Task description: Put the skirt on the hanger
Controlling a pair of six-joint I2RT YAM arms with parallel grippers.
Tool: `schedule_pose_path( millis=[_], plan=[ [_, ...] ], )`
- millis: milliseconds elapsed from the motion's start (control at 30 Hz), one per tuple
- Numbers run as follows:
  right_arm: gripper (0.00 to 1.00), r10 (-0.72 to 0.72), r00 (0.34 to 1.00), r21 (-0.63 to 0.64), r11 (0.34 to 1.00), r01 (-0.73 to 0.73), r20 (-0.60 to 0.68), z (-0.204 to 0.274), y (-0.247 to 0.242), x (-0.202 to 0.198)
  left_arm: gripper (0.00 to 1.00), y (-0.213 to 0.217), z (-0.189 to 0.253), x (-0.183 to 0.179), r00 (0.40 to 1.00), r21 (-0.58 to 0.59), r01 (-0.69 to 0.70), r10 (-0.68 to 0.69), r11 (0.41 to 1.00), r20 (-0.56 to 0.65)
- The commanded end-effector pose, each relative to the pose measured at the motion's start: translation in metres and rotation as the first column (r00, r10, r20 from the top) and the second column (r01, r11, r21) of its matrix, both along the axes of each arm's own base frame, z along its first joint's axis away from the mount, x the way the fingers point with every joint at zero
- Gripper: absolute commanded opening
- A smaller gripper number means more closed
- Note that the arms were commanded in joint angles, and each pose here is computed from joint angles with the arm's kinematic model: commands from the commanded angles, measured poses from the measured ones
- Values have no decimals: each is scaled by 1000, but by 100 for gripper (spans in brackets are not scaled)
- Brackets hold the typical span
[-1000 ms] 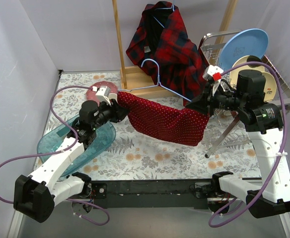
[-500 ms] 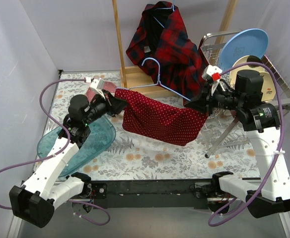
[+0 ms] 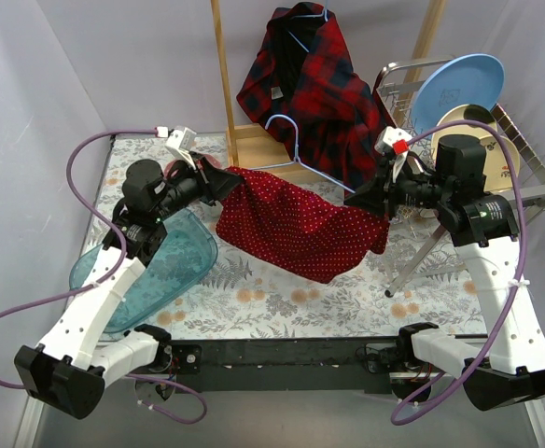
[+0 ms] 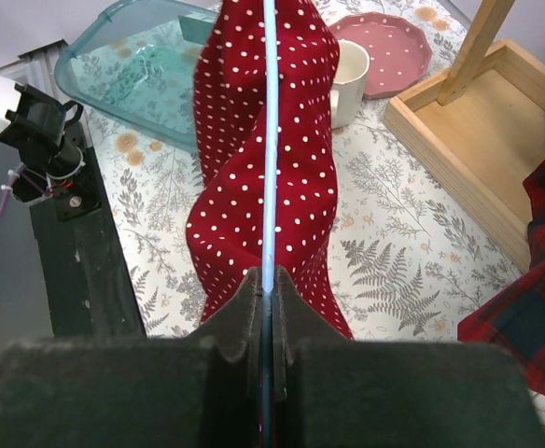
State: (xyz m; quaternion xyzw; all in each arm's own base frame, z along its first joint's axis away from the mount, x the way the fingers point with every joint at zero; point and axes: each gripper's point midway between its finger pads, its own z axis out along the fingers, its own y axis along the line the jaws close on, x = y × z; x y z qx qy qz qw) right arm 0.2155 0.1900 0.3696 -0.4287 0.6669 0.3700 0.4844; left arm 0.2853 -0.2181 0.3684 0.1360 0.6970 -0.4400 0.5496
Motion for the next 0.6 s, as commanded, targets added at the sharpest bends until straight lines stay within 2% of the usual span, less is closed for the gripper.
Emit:
schedule_pose_path(
  millis=[0, 100, 233, 267, 300, 367, 433, 500, 567],
  plan=[
    [1, 55, 996, 42, 997, -58, 66, 17, 4, -10, 0, 28, -37, 32, 971, 103, -216, 225, 971, -84],
    [1, 68, 996, 45, 996, -71, 57, 15, 4, -13, 1, 33, -49, 44, 960, 131, -249, 262, 960, -94],
    [1, 78, 996, 46, 996, -80, 40, 10, 5, -14, 14, 27, -45, 49, 969, 118, -218, 230, 969, -96],
    [1, 78, 996, 45, 996, -80, 39, 8, 5, -15, 20, 28, -47, 50, 965, 124, -227, 241, 966, -108],
    [1, 76, 996, 44, 996, -77, 39, 7, 5, -14, 32, 34, -47, 54, 954, 130, -268, 282, 955, -106],
    [1, 71, 997, 44, 996, -72, 38, 7, 5, -14, 45, 42, -50, 55, 939, 150, -308, 326, 939, -110],
    [1, 62, 998, 48, 997, -64, 33, 7, 5, -12, 64, 50, -44, 50, 929, 146, -343, 358, 928, -91],
    [1, 62, 998, 53, 997, -64, 25, 6, 6, -11, 72, 50, -37, 36, 942, 130, -319, 330, 939, -68],
    [1, 66, 998, 70, 995, -67, 14, 7, 8, -10, 76, 49, -33, 24, 953, 119, -291, 299, 949, -58]
  ],
)
